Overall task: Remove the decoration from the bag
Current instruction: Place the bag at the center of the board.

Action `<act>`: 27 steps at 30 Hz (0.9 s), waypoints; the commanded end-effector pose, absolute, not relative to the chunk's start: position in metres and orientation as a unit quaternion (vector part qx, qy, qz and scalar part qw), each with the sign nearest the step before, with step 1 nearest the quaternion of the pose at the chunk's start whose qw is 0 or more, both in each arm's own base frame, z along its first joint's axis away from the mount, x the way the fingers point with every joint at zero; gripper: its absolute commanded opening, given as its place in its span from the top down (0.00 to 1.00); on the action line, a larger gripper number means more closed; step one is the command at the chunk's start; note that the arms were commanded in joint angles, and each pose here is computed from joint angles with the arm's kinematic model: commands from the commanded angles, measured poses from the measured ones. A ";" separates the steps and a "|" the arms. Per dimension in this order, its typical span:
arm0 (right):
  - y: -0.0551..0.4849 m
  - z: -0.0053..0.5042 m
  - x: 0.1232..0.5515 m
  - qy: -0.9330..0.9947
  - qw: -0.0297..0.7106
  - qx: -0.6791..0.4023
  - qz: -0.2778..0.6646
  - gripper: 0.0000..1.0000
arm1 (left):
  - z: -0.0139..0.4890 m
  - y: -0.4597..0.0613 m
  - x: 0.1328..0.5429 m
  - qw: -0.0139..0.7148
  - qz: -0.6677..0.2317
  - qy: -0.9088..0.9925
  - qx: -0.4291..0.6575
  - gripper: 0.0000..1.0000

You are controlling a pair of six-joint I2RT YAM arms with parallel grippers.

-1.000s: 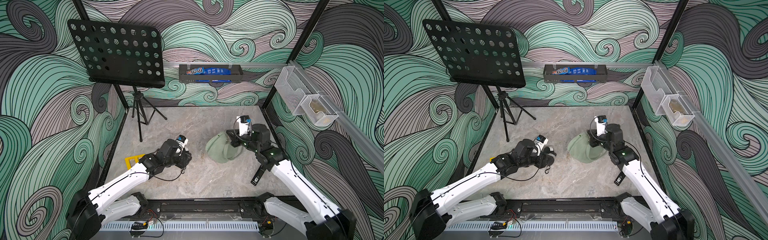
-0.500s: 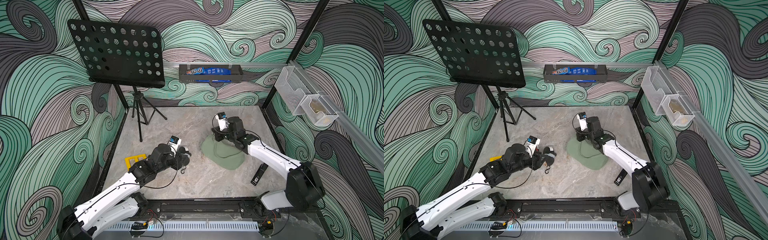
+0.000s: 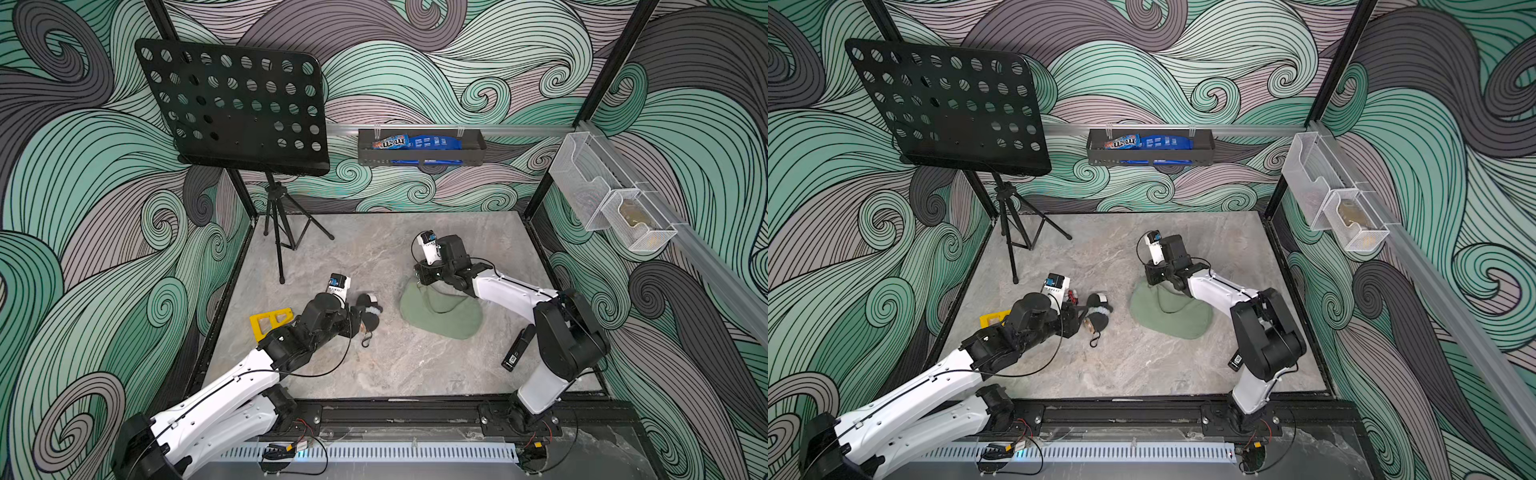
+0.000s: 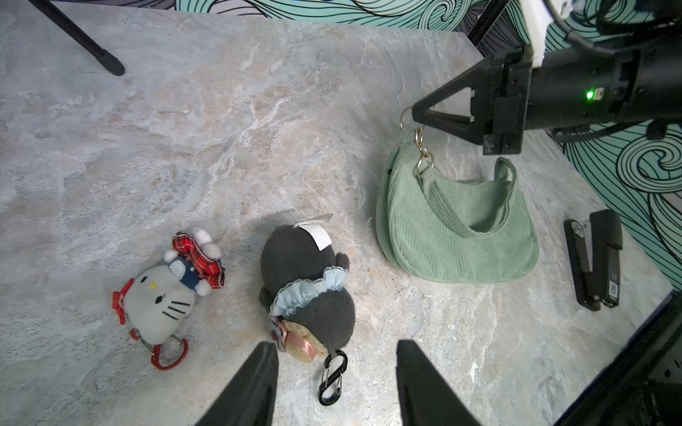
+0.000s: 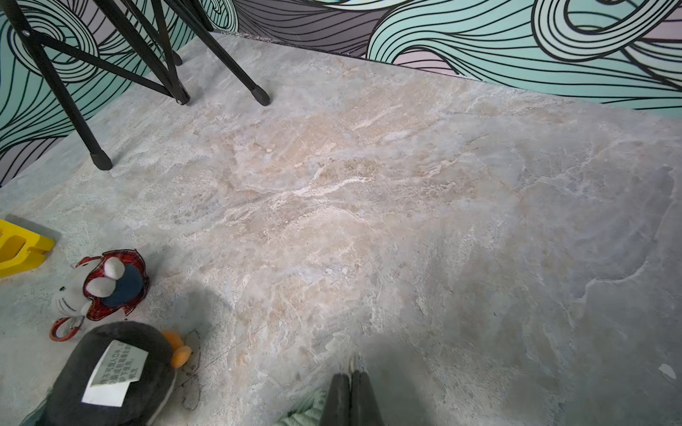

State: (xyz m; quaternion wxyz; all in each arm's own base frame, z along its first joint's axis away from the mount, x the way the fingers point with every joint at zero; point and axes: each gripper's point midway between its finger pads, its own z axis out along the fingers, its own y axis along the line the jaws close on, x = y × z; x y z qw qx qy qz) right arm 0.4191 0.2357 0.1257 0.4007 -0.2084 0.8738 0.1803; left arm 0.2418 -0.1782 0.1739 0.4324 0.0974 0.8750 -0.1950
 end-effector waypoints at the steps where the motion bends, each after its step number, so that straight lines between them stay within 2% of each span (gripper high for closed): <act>1: 0.242 0.138 0.425 0.862 0.419 -0.215 0.188 1.00 | 0.174 -0.170 0.249 0.445 -0.181 0.874 0.071 0.45; 6: 0.241 0.128 0.424 0.865 0.411 -0.219 0.186 1.00 | 0.171 -0.162 0.254 0.455 -0.163 0.873 0.059 0.44; 10: 0.243 0.129 0.416 0.861 0.409 -0.229 0.199 0.99 | 0.177 -0.144 0.268 0.486 -0.130 0.864 0.012 0.39; 12: 0.241 0.136 0.412 0.857 0.415 -0.229 0.201 0.90 | 0.185 -0.139 0.276 0.508 -0.122 0.853 -0.003 0.37; 14: 0.237 0.144 0.407 0.853 0.424 -0.229 0.200 0.77 | 0.193 -0.133 0.284 0.526 -0.103 0.844 -0.016 0.35; 19: 0.214 0.172 0.397 0.840 0.461 -0.208 0.195 0.49 | 0.219 -0.102 0.300 0.575 -0.010 0.817 -0.046 0.28; 23: 0.187 0.198 0.390 0.824 0.509 -0.178 0.174 0.41 | 0.233 -0.079 0.307 0.613 0.054 0.786 -0.060 0.26; 27: 0.149 0.221 0.386 0.800 0.570 -0.120 0.146 0.29 | 0.230 -0.059 0.313 0.627 0.099 0.771 -0.059 0.26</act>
